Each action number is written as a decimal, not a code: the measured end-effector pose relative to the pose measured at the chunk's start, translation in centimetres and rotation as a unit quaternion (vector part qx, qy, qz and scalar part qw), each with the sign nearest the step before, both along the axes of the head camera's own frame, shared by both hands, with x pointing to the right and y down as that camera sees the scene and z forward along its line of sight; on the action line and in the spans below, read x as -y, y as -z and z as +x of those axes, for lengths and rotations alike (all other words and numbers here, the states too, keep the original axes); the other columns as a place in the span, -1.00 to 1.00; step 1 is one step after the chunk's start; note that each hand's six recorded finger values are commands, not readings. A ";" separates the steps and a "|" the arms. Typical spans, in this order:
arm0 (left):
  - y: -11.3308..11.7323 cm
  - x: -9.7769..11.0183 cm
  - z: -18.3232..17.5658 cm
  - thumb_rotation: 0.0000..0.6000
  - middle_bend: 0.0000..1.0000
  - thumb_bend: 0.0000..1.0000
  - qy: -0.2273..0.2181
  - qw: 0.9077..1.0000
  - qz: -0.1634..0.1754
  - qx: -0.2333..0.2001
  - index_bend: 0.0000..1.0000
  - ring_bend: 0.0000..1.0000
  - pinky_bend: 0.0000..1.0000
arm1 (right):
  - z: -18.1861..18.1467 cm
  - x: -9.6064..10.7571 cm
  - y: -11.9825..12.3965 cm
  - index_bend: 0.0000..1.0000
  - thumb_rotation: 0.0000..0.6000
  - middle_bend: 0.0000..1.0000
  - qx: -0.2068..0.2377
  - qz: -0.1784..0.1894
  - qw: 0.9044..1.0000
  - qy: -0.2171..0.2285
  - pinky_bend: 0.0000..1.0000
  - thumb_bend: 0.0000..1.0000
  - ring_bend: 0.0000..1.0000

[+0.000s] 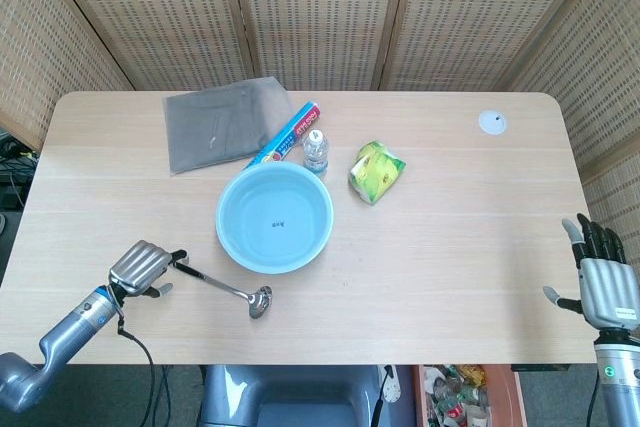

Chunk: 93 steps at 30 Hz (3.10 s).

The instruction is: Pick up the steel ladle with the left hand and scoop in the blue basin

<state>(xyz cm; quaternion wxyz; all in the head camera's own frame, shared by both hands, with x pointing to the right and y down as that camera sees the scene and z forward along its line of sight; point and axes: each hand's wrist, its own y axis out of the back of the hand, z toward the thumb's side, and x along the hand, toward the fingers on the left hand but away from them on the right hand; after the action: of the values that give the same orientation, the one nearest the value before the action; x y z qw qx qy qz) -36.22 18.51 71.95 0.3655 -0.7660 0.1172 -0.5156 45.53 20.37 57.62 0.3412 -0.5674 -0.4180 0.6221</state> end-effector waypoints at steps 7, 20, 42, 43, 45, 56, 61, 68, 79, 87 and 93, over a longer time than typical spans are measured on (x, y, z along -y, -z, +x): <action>-1.0 0.0 0.8 1.00 0.99 -0.24 -0.004 1.000 0.004 0.007 -0.22 0.95 0.97 | 0.2 0.1 0.0 -1.00 1.00 -1.00 0.006 -0.003 1.000 -0.003 -1.00 -1.00 -1.00; -2.7 0.0 1.9 1.00 0.99 -0.23 -0.004 1.000 0.014 0.018 -0.19 0.95 0.97 | 0.7 0.3 0.0 -1.00 1.00 -1.00 0.011 -0.008 1.000 -0.010 -1.00 -1.00 -1.00; -4.0 -1.0 3.3 1.00 0.99 -0.23 -0.003 1.000 0.026 0.004 -0.10 0.95 0.97 | 0.9 0.3 -0.1 -1.00 1.00 -1.00 0.016 -0.012 1.000 -0.011 -1.00 -1.00 -1.00; -4.1 -1.0 3.3 1.00 0.99 -0.23 -0.003 1.000 0.026 0.004 -0.10 0.95 0.97 | 0.9 0.3 -0.1 -1.00 1.00 -1.00 0.016 -0.012 1.000 -0.011 -1.00 -1.00 -1.00; -4.1 -1.1 3.4 1.00 0.99 -0.23 -0.003 1.000 0.028 0.003 -0.10 0.95 0.97 | 0.8 0.3 -0.1 -1.00 1.00 -1.00 0.016 -0.013 1.000 -0.010 -1.00 -1.00 -1.00; -4.7 -1.5 4.1 1.00 0.99 -0.23 0.000 0.999 0.039 0.000 -0.10 0.95 0.97 | 0.7 0.2 -0.1 -1.00 1.00 -1.00 0.018 -0.015 1.000 -0.007 -1.00 -1.00 -1.00; -5.2 -1.8 4.0 1.00 0.99 -0.23 0.003 0.999 0.042 0.005 -0.10 0.95 0.97 | 0.7 0.2 -0.1 -1.00 1.00 -1.00 0.019 -0.016 1.000 -0.006 -1.00 -1.00 -1.00; -5.5 -1.8 3.9 1.00 0.99 -0.23 0.011 0.999 0.041 0.005 -0.06 0.95 0.97 | 0.7 0.2 -0.1 -1.00 1.00 -1.00 0.019 -0.015 1.000 -0.006 -1.00 -1.00 -1.00; -4.9 -1.2 3.6 1.00 0.99 -0.21 0.022 0.999 0.049 -0.007 0.34 0.95 0.97 | 0.6 0.1 -0.1 -1.00 1.00 -1.00 0.021 -0.016 1.000 -0.006 -1.00 -1.00 -1.00; -2.9 -0.4 3.2 1.00 0.99 -0.14 0.012 0.998 0.059 -0.020 0.39 0.95 0.97 | 0.6 0.1 -0.1 -1.00 1.00 -1.00 0.023 -0.016 1.000 -0.007 -1.00 -1.00 -1.00; 0.1 0.4 2.9 1.00 0.99 -0.13 -0.002 0.997 0.070 -0.027 0.45 0.95 0.97 | 0.6 0.1 -0.1 -1.00 1.00 -1.00 0.024 -0.017 1.000 -0.007 -1.00 -1.00 -1.00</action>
<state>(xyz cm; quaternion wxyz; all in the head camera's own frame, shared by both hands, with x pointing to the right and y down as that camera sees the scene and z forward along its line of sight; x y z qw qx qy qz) -33.31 18.08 71.86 0.4159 -0.7522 0.1614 -0.4850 46.13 20.23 57.70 0.3173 -0.5848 -0.4195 0.6175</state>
